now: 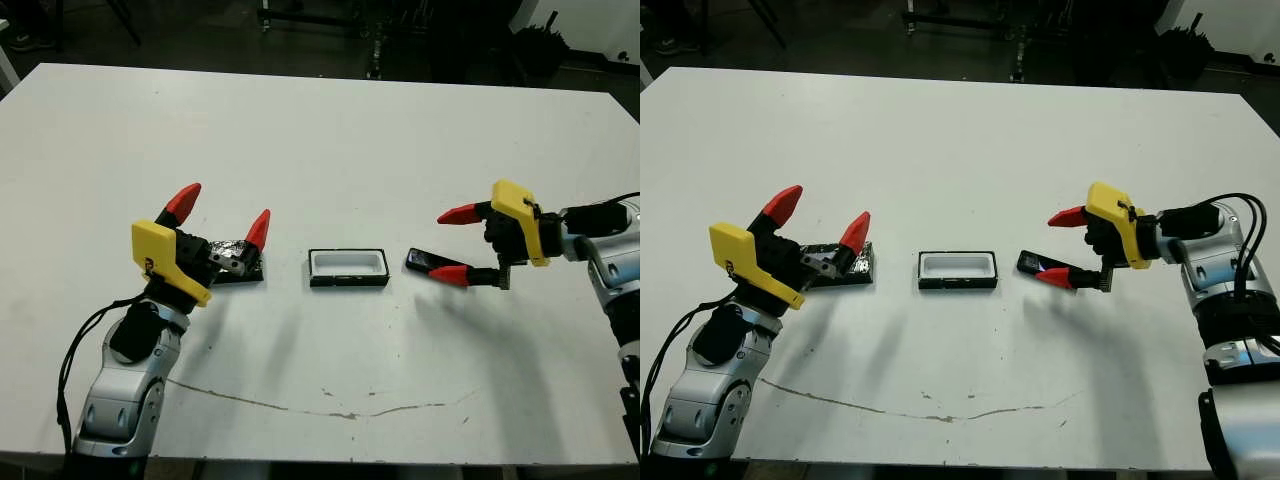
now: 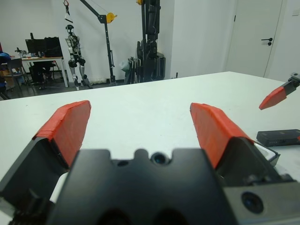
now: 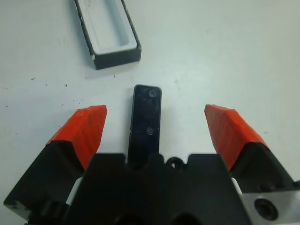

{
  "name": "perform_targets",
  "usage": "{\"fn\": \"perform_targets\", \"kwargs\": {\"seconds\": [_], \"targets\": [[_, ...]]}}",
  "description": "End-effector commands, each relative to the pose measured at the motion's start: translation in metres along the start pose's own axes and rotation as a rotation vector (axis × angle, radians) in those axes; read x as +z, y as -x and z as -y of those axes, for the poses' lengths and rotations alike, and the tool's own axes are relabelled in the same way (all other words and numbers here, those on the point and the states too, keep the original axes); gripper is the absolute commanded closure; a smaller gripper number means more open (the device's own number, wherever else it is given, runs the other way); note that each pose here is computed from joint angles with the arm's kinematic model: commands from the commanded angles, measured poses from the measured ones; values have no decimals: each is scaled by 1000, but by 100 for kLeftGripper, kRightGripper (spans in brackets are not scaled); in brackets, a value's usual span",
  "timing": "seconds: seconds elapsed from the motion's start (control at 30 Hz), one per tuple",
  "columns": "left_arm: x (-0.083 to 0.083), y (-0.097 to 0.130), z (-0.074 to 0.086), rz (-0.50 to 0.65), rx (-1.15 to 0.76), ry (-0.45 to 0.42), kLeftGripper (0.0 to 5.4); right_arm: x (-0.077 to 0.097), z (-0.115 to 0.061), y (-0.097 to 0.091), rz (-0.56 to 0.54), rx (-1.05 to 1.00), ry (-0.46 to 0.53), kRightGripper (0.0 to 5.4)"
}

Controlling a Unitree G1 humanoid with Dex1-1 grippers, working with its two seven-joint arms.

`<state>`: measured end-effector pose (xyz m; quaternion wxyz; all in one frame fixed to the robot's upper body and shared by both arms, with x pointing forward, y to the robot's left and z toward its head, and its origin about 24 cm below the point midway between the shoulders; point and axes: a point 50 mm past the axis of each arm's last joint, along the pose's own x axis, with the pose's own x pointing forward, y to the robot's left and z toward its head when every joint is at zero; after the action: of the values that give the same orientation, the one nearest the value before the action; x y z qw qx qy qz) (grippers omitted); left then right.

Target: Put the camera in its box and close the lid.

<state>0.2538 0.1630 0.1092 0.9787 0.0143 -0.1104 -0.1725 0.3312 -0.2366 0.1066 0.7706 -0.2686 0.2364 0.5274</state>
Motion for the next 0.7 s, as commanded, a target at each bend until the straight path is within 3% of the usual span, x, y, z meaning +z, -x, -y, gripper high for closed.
{"fn": "perform_targets", "kwargs": {"seconds": [0.03, 0.7], "targets": [[0, 0, 0, -12, 0, 9, 1, -1, -1, -5, -49, 19, -50, 0], [-1, 1, 0, -15, 6, -12, 0, -7, -9, -13, -98, 6, -56, 9]]}}
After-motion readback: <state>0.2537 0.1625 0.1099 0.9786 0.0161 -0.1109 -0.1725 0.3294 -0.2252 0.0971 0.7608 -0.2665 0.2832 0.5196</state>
